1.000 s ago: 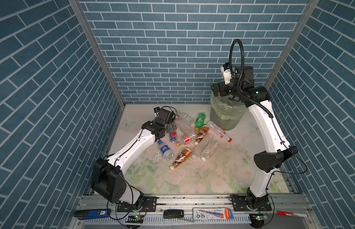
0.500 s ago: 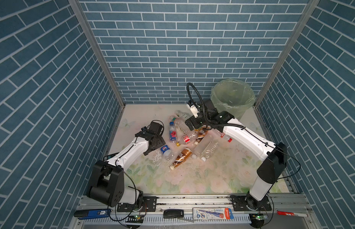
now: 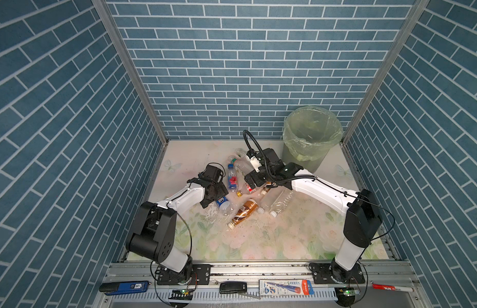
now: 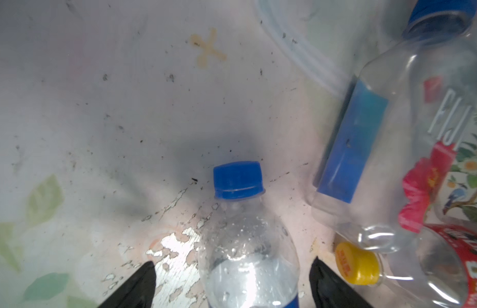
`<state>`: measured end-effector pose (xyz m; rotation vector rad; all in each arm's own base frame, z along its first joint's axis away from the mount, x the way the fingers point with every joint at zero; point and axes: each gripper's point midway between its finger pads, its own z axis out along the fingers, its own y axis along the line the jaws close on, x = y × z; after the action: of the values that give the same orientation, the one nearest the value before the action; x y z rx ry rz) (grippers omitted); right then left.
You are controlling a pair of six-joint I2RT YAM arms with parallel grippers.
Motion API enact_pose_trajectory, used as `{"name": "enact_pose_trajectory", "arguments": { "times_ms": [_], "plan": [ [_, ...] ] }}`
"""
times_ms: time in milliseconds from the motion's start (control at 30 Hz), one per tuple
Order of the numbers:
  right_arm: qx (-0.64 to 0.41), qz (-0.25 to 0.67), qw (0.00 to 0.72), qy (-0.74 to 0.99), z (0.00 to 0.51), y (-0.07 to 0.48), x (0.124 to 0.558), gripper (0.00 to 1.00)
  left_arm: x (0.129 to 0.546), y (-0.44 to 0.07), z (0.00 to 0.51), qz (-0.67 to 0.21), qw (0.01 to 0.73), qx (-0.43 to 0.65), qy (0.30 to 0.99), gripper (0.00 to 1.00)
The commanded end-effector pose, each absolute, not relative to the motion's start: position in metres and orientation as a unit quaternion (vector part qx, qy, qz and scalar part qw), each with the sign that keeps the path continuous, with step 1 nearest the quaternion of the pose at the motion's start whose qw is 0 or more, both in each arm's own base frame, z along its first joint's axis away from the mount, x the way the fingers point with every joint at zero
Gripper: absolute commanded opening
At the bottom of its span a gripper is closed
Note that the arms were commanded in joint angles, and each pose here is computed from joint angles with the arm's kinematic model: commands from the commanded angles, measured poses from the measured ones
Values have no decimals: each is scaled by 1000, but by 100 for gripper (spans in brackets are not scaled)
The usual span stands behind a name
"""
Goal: Throw the plastic bottles in the bin
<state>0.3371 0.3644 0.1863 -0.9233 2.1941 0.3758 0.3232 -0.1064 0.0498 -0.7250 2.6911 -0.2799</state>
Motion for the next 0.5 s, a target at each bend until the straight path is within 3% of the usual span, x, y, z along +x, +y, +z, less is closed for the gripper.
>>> {"name": "enact_pose_trajectory", "arguments": {
  "times_ms": [0,267,467],
  "plan": [
    [-340,159,361,854,184,363,335,99,327,-113,39,-118,168,-250,946,88],
    [-330,164,355,859,172,360,332,99,330,-118,29,-129,170,-246,946,80],
    [-327,168,352,861,168,359,329,99,332,-119,30,-132,171,-240,946,68]
  ]
}}
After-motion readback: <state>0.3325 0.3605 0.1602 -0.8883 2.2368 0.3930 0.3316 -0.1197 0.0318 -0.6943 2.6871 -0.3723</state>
